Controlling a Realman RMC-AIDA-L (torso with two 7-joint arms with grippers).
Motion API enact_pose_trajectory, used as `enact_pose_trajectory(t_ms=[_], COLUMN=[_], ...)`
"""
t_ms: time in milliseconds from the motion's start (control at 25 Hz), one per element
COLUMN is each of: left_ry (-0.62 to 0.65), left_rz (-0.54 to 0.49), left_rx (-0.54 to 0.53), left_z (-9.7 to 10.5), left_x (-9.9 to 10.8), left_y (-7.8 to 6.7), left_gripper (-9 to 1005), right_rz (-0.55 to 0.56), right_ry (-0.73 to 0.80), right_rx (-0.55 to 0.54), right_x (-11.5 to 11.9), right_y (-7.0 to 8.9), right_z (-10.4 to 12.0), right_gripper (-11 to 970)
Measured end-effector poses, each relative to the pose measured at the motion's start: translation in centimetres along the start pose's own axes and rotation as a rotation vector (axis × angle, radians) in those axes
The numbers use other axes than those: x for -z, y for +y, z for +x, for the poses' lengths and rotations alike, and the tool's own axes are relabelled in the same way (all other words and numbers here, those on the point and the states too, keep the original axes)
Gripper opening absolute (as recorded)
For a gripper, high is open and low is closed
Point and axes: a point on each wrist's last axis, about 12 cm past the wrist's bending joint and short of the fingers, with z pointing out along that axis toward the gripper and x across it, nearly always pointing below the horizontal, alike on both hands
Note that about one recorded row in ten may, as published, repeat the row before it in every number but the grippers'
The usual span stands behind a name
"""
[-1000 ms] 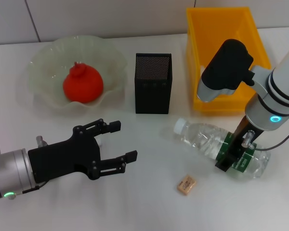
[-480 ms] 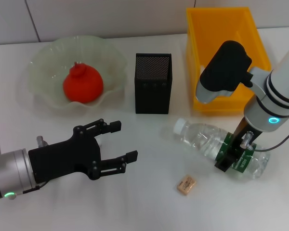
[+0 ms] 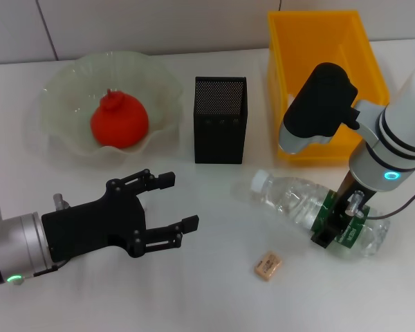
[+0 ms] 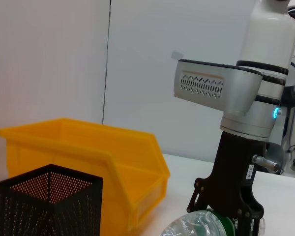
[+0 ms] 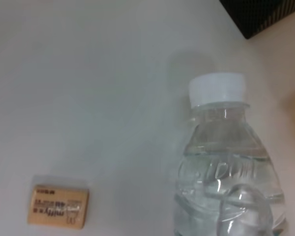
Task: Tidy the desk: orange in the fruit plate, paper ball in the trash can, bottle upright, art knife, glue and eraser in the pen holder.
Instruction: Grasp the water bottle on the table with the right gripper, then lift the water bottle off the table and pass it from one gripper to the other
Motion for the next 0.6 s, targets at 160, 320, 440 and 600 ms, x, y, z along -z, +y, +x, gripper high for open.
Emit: enact_pose_trajectory(t_ms=[160,320,440,600], left_ry=[-0.003,-0.003,-0.004,-0.011], left_rz=[0.002,0.001,0.000,-0.008], left_rx=[-0.003,-0.004,-0.007,-0.006], left_z=[-0.1,-0.1,-0.1,-0.2], left_x=[0.0,0.0,-0.1,0.0], left_y=[0.0,0.0,0.1,0.2], left_gripper=[830,830,830,830], right_rz=[-0.001,0.003,0.000,-0.007], right_ry=[-0.011,-0.046,-0.062,-0.089], right_rx=[0.009,0.016,0.012,0.012], right_x=[0.3,0.9,1.2,1.3], right_y=[0.2,0.5,0.5,0.3], right_z=[0.2,0.6,0.7,1.1], right_gripper=[789,787,785,778])
